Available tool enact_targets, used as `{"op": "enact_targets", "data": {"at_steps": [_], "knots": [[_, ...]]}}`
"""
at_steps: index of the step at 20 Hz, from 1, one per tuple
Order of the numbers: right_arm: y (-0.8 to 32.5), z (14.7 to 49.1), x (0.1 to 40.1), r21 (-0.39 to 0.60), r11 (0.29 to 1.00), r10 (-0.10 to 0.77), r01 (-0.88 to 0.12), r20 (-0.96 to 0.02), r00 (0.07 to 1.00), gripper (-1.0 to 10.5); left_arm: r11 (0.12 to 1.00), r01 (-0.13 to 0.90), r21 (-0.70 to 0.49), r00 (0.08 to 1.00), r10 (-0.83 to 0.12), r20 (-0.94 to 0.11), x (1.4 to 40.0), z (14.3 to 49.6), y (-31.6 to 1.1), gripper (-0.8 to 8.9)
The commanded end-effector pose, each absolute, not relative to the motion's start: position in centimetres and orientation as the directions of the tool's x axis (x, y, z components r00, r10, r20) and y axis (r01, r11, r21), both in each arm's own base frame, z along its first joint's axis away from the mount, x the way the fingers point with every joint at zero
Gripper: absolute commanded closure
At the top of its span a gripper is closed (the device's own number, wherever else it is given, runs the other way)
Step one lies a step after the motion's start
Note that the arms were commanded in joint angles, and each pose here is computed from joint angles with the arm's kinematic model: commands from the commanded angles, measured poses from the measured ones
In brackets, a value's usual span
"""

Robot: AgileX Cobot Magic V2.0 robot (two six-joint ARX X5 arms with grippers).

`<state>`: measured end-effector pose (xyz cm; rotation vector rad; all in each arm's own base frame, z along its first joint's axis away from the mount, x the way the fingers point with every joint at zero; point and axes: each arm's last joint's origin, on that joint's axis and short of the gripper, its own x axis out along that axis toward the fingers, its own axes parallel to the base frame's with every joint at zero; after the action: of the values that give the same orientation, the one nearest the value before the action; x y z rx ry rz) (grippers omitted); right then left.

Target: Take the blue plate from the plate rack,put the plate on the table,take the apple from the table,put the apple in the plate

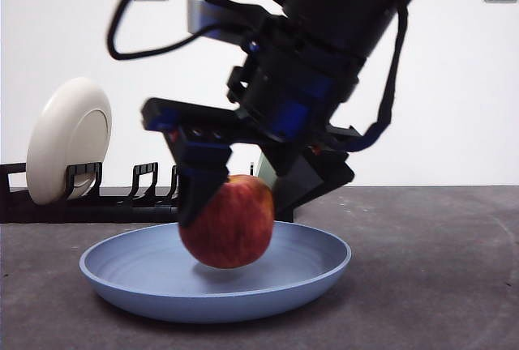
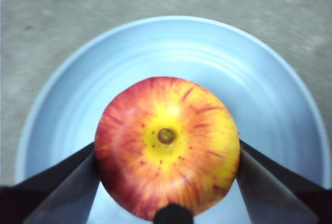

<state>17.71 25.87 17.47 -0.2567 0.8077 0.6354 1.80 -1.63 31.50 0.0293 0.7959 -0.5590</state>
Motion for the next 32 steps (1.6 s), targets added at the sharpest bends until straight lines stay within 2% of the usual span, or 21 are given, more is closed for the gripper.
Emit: {"op": "enact_targets", "data": {"at_steps": [1,4,7,12,18,21,25,28,32], "knots": [[25.9,17.3,17.8,0.022,0.787,0.433,-0.617,-0.732,0.526,8.8,0.859,0.48,-0.179,0.569,-0.46,-0.682,1.8,31.4,-1.6,8.19],[25.9,16.8,17.9,0.015,0.787,0.423,-0.617,-0.742,0.521,8.7,0.859,0.48,-0.179,0.569,-0.46,-0.682,1.8,31.4,-1.6,8.19],[26.1,16.6,17.9,0.019,0.784,0.429,-0.62,-0.739,0.52,6.9,0.859,0.48,-0.179,0.569,-0.46,-0.682,1.8,31.4,-1.6,8.19],[26.1,15.9,18.0,-0.003,0.776,0.409,-0.63,-0.759,0.507,4.7,0.858,0.48,-0.18,0.568,-0.461,-0.682,1.8,31.4,-1.6,8.19],[26.2,16.0,18.0,-0.002,0.777,0.409,-0.63,-0.759,0.507,4.6,0.858,0.48,-0.179,0.568,-0.461,-0.682,1.8,31.4,-1.6,8.19],[26.4,17.2,18.1,-0.004,0.775,0.409,-0.632,-0.76,0.505,4.6,0.858,0.48,-0.179,0.568,-0.461,-0.682,1.8,31.4,-1.6,8.19],[26.6,20.1,18.2,0.002,0.772,0.428,-0.635,-0.741,0.517,4.6,0.859,0.481,-0.179,0.569,-0.46,-0.682,1.8,31.4,-1.6,8.19],[26.4,22.8,18.1,-0.035,0.748,0.424,-0.662,-0.742,0.519,4.6,0.858,0.485,-0.172,0.57,-0.459,-0.681,1.8,31.4,-1.6,8.19],[24.9,27.3,17.1,-0.041,0.75,0.425,-0.661,-0.735,0.528,4.7,0.876,0.461,-0.142,0.606,-0.427,-0.671,1.9,31.4,-1.5,8.19]]}}
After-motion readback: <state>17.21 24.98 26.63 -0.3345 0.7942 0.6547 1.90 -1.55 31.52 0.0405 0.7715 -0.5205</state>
